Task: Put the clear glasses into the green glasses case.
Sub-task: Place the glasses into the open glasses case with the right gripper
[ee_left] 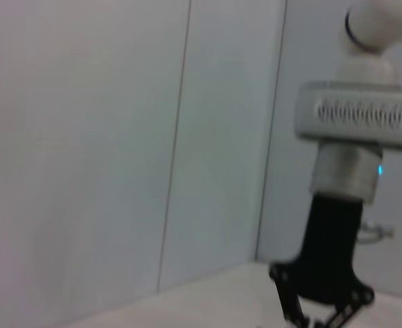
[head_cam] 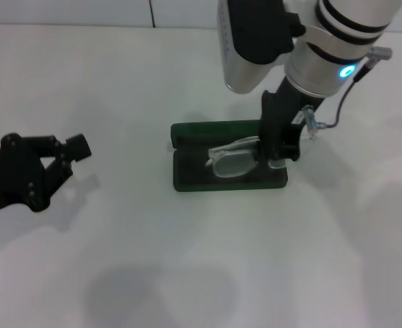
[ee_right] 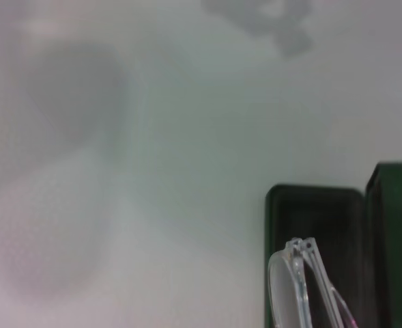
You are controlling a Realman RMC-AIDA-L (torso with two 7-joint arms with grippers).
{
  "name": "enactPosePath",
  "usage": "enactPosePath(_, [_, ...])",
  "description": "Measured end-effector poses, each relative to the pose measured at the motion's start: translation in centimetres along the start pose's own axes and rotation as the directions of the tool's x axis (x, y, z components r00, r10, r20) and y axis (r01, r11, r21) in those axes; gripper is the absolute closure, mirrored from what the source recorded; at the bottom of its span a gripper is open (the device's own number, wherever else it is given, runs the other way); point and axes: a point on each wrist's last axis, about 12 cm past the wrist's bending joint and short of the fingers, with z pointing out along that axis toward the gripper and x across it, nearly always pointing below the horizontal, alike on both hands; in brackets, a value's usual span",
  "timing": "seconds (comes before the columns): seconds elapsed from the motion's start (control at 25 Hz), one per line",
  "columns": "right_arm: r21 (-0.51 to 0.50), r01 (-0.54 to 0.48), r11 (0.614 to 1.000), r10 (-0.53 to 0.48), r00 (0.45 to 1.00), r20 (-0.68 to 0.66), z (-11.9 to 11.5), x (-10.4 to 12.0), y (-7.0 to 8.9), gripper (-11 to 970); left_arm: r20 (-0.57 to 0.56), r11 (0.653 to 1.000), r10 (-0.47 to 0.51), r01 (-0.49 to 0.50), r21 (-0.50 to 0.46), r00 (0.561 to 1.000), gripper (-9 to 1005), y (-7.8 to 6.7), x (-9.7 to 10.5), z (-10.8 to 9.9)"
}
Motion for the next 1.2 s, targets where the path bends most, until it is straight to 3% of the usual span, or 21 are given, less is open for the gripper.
enactPosePath(0.28, [0.02,0.009,1.0,-0.01,1.0,0.023,0.3,-0.8,-0.4,893,-0.09,0.998,-0.026,0.031,0.052,0.996,943,-0.4,0.8,-0.2])
enactPosePath(1.2, [0.022,0.007,1.0,-0.008,0.999,0.047,1.9,-1.7,-0.9,891,-0.09,0.997,-0.012,0.018,0.072,0.996,943,-1.1,1.4,0.4])
